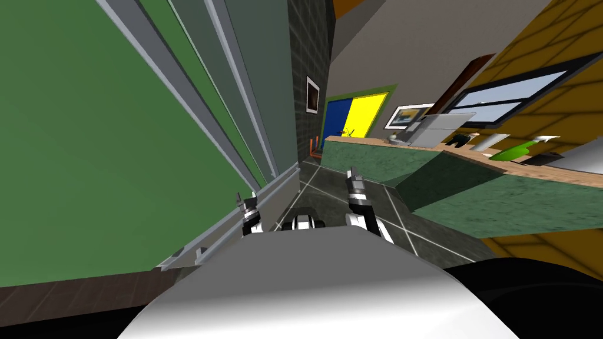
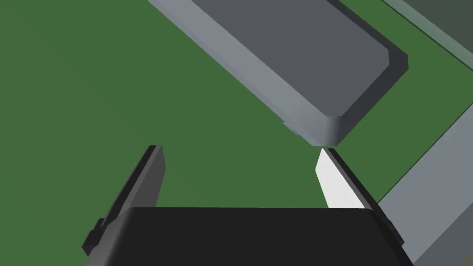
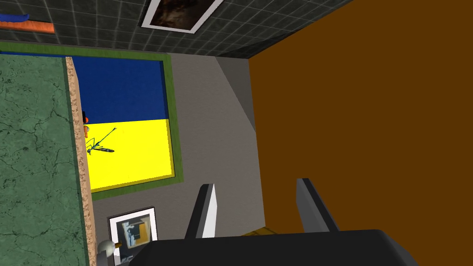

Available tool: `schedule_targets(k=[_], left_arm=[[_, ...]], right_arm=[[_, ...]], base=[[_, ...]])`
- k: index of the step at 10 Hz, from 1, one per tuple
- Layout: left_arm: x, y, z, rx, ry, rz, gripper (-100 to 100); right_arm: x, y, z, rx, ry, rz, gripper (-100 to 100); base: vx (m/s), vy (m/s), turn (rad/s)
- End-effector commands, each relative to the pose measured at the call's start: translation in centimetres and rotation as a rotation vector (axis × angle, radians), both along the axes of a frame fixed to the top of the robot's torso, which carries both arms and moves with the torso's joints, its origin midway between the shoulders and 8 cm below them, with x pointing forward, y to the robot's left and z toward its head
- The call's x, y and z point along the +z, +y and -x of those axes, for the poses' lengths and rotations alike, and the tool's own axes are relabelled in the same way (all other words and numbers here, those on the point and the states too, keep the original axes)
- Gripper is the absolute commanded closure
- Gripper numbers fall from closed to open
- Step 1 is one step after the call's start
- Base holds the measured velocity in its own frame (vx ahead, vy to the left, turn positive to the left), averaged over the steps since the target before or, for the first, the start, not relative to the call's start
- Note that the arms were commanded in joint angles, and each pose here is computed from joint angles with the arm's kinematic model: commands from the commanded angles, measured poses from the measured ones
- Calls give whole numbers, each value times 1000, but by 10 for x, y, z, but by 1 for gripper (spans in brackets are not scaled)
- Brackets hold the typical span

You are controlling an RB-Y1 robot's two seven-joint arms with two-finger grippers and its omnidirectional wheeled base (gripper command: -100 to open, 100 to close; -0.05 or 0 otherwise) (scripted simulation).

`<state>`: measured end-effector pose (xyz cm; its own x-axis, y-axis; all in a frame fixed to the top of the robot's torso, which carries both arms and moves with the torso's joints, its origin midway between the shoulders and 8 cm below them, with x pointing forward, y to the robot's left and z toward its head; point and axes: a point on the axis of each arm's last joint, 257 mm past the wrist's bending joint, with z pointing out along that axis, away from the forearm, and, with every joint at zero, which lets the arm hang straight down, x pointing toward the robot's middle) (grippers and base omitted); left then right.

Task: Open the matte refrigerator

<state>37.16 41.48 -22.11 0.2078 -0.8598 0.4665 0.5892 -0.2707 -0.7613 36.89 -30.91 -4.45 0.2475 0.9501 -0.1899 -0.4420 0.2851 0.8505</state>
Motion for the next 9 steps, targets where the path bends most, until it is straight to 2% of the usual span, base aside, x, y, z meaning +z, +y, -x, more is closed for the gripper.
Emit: schedule_targets(k=[1, 2, 5, 6, 7, 9], left_arm=[[-11, -5, 1, -2, 14, 28, -100], [-5, -4, -9, -7, 15, 31, -100], [5, -1, -20, -13, 15, 30, -100], [3, -3, -17, -12, 13, 30, -100], [-5, -4, -9, -7, 15, 31, 100], [-12, -6, 1, -2, 15, 32, 100]], right_arm=[[0, 0, 0, 0, 0, 0, 0], [0, 0, 0, 0, 0, 0, 0], [0, 0, 0, 0, 0, 0, 0], [0, 0, 0, 0, 0, 0, 0], [0, 0, 0, 0, 0, 0, 0], [0, 0, 0, 0, 0, 0, 0]], base=[[33, -62, -6], [21, -13, 37], [9, 8, 24], [0, 0, 0], [-7, 1, -37], [-15, 2, -26]])
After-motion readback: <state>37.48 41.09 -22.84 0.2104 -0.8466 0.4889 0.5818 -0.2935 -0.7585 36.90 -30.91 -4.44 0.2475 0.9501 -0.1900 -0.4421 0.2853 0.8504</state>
